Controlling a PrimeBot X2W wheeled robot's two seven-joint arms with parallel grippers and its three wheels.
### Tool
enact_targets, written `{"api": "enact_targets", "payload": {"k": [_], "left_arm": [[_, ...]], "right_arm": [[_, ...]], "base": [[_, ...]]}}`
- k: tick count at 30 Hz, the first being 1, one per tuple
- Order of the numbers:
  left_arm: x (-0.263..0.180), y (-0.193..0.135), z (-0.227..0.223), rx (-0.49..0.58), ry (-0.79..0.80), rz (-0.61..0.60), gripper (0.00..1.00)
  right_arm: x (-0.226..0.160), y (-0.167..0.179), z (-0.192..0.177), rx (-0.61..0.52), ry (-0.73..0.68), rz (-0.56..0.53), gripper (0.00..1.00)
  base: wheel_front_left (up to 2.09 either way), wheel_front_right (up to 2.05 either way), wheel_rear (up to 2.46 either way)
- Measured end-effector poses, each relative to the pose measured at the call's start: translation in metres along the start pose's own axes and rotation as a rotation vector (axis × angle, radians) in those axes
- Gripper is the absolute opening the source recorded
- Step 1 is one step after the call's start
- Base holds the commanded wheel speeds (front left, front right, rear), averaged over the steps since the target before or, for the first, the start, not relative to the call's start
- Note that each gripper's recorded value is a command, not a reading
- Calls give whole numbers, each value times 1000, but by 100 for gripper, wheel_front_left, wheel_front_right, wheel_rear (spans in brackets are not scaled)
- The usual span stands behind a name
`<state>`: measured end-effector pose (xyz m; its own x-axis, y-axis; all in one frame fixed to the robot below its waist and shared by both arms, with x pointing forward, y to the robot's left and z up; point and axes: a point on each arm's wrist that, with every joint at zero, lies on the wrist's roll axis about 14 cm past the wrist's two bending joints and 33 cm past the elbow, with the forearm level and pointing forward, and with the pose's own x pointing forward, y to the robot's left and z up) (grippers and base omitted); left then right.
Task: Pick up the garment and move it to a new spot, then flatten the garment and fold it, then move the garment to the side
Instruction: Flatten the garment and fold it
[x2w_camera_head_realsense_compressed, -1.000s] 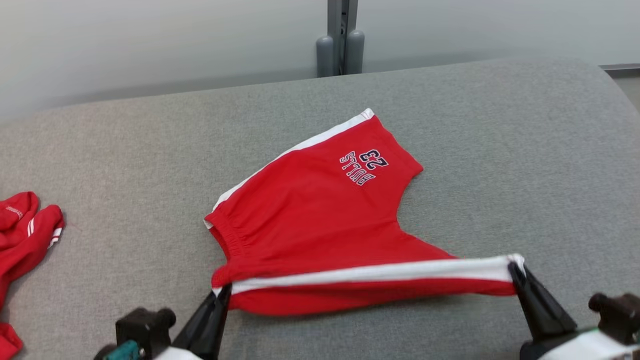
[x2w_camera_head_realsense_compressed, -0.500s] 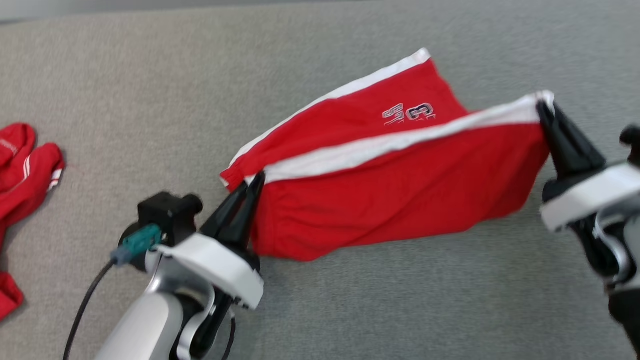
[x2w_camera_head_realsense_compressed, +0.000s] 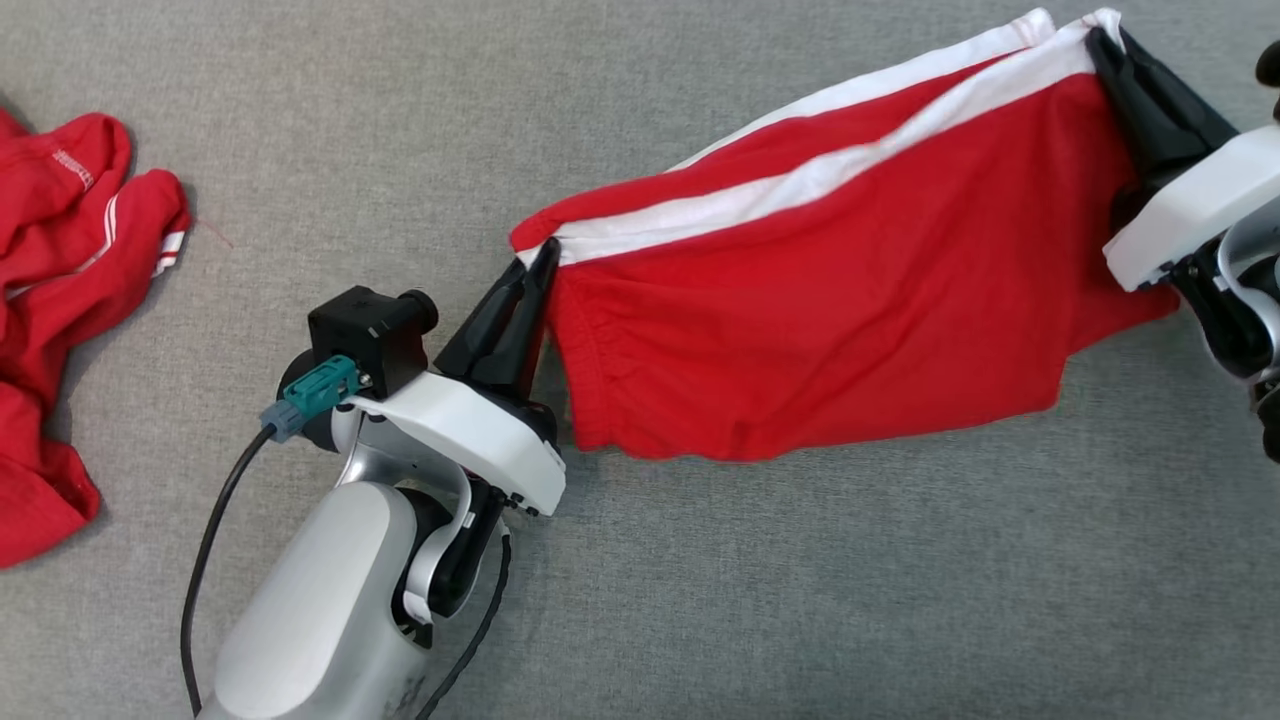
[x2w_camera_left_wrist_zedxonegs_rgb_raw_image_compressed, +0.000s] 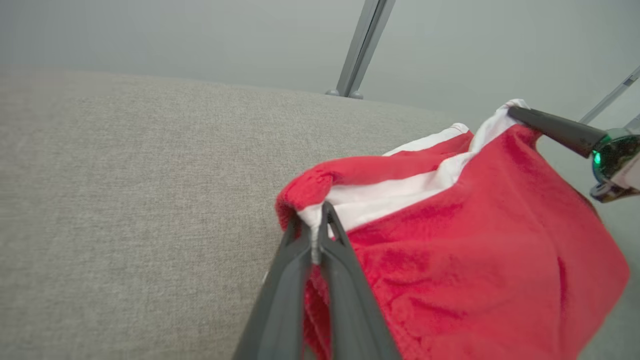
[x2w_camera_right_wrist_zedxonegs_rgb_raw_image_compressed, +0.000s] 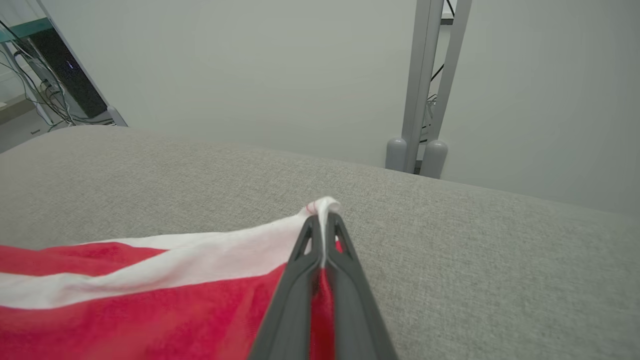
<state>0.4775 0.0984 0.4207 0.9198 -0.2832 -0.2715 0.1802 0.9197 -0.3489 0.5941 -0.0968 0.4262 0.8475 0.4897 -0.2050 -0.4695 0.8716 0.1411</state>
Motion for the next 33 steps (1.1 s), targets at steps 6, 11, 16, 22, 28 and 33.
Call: {"api": "enact_targets", "payload": {"k": [6, 11, 16, 22, 28, 33], "left_arm": [[1, 15, -15, -32, 17, 45, 0], [3, 12, -22, -41, 34, 29, 100], [-1, 16, -19, -19, 10, 46, 100], [-18, 20, -14, 13, -50, 87, 100], [-36, 31, 12, 60, -188, 177, 100], [-43, 29, 31, 65, -267, 190, 100]], "right_arm": [[19, -1, -11, 12, 19, 15, 0], [23, 0, -15, 22, 24, 23, 89], [21, 4, -6, 11, 1, 31, 100], [7, 5, 28, -2, -92, 16, 100], [-31, 19, 42, -33, -180, -3, 100], [-60, 25, 49, -39, -238, -45, 100]], "base": [[0, 0, 0], [0, 0, 0], [0, 0, 0], [0, 0, 0], [0, 0, 0], [0, 0, 0]]}}
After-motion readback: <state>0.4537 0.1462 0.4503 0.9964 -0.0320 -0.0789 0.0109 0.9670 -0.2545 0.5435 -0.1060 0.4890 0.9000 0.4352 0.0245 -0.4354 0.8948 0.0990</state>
